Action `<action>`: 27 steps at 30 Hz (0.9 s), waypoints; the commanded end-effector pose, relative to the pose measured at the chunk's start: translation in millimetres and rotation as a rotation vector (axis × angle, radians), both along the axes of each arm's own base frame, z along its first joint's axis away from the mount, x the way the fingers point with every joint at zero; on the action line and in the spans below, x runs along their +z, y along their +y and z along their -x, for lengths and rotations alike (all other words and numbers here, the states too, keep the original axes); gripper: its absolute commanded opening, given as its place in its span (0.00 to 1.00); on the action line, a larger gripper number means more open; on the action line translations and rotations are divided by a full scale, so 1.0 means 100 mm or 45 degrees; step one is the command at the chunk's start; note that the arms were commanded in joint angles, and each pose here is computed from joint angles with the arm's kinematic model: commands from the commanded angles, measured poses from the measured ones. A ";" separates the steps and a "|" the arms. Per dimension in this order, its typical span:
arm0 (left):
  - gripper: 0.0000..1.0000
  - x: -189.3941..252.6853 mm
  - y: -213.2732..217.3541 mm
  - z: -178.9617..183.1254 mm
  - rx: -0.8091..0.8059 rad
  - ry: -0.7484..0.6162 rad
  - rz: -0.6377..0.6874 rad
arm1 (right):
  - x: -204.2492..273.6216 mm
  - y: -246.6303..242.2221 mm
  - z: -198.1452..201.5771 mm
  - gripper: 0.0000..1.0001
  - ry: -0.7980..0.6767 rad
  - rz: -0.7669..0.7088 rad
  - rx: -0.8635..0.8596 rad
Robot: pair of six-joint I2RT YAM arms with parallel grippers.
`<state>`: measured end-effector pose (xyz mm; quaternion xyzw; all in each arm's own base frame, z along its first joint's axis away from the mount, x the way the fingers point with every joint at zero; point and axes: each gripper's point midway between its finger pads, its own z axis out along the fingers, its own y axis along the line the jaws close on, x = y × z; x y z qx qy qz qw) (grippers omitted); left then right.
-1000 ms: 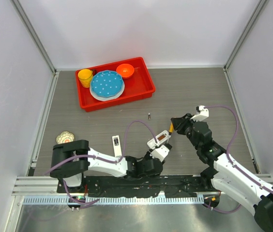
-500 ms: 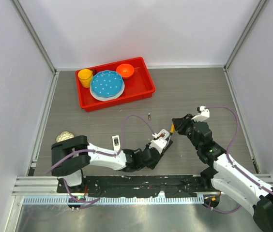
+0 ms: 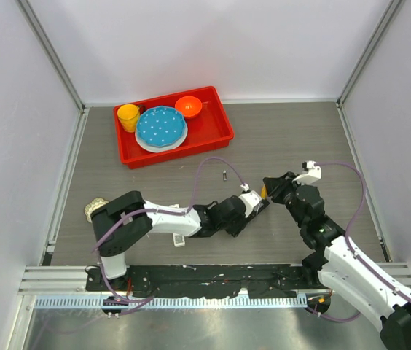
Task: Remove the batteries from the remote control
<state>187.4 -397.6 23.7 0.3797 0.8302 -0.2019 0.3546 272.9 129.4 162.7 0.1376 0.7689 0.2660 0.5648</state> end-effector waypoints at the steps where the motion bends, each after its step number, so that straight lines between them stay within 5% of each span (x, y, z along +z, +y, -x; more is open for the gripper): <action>1: 0.13 -0.11 -0.07 -0.02 -0.174 0.010 -0.092 | 0.08 -0.03 0.00 0.01 -0.026 -0.018 -0.019; 8: 0.21 -0.11 -0.16 0.00 -0.299 0.025 -0.181 | 0.11 -0.09 0.02 0.01 -0.029 -0.003 -0.037; 17: 0.69 -0.10 -0.04 0.02 -0.339 0.033 -0.163 | 0.05 -0.15 0.02 0.01 -0.004 0.016 -0.078; 27: 0.65 -0.16 0.13 0.00 -0.300 0.055 -0.176 | 0.02 -0.13 -0.06 0.01 0.002 0.012 -0.092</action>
